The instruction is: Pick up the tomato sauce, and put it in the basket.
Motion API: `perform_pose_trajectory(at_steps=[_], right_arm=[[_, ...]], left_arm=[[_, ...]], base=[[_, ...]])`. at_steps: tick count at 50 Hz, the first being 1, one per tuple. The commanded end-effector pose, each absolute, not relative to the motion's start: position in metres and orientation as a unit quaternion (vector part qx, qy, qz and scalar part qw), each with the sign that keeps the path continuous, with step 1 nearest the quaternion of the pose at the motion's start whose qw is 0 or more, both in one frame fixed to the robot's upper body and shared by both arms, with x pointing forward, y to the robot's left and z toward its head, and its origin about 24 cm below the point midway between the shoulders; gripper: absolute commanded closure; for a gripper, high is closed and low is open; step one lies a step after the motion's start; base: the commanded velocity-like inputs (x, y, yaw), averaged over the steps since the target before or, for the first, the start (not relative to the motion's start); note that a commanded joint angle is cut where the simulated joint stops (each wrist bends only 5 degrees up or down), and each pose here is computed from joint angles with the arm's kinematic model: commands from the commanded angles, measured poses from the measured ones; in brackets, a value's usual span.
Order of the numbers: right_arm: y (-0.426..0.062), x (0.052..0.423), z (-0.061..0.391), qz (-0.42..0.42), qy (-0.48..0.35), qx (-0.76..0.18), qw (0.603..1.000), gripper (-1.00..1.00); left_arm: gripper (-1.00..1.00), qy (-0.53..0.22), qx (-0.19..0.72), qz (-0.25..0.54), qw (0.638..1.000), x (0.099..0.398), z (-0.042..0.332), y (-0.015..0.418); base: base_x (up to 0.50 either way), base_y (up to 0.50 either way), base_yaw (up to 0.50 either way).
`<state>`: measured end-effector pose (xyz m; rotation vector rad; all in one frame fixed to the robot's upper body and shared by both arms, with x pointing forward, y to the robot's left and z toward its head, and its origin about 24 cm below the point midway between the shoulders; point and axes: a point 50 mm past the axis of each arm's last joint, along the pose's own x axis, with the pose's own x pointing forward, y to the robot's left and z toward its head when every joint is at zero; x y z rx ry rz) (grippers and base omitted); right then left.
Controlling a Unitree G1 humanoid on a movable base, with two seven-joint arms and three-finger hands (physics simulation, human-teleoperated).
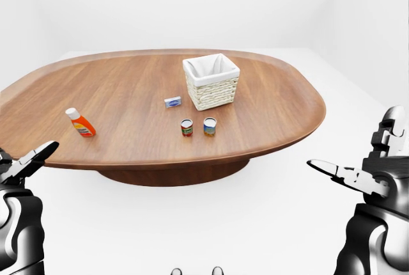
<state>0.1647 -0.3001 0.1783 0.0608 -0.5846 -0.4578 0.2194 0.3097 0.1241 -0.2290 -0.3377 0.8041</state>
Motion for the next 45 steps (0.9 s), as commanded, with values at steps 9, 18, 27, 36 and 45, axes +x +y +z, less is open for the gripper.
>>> perform_pose_trajectory(at_steps=[9, 18, 27, 36, 45], right_arm=[[-0.2996, 0.1642, 0.1811, -0.222, -0.292, 0.029, 0.93, -1.0], [-0.2994, 0.1662, 0.1789, -0.22, -0.287, 0.03, 0.932, -1.0], [-0.2994, 0.1667, 0.1782, -0.22, -0.285, 0.03, 0.933, -1.0], [-0.2993, 0.1666, 0.1774, -0.22, -0.283, 0.031, 0.933, -1.0], [-0.2973, 0.1687, 0.1757, -0.219, -0.277, 0.024, 0.935, -1.0]], left_arm=[[-1.0, -0.162, -0.105, 0.384, 0.903, 0.2215, 0.1242, 0.3092], [-1.0, -0.161, -0.104, 0.384, 0.903, 0.2226, 0.1226, 0.309], [-1.0, -0.161, -0.104, 0.384, 0.903, 0.2231, 0.1219, 0.3092], [-1.0, -0.159, -0.103, 0.383, 0.904, 0.224, 0.1202, 0.3089], [-1.0, -0.159, -0.103, 0.382, 0.905, 0.2242, 0.1201, 0.3086]], base=[[0.0, -0.22, 0.0], [0.0, -0.27, 0.0], [0.0, -0.29, 0.0], [0.0, -0.29, 0.0], [0.0, -0.18, 0.0]])
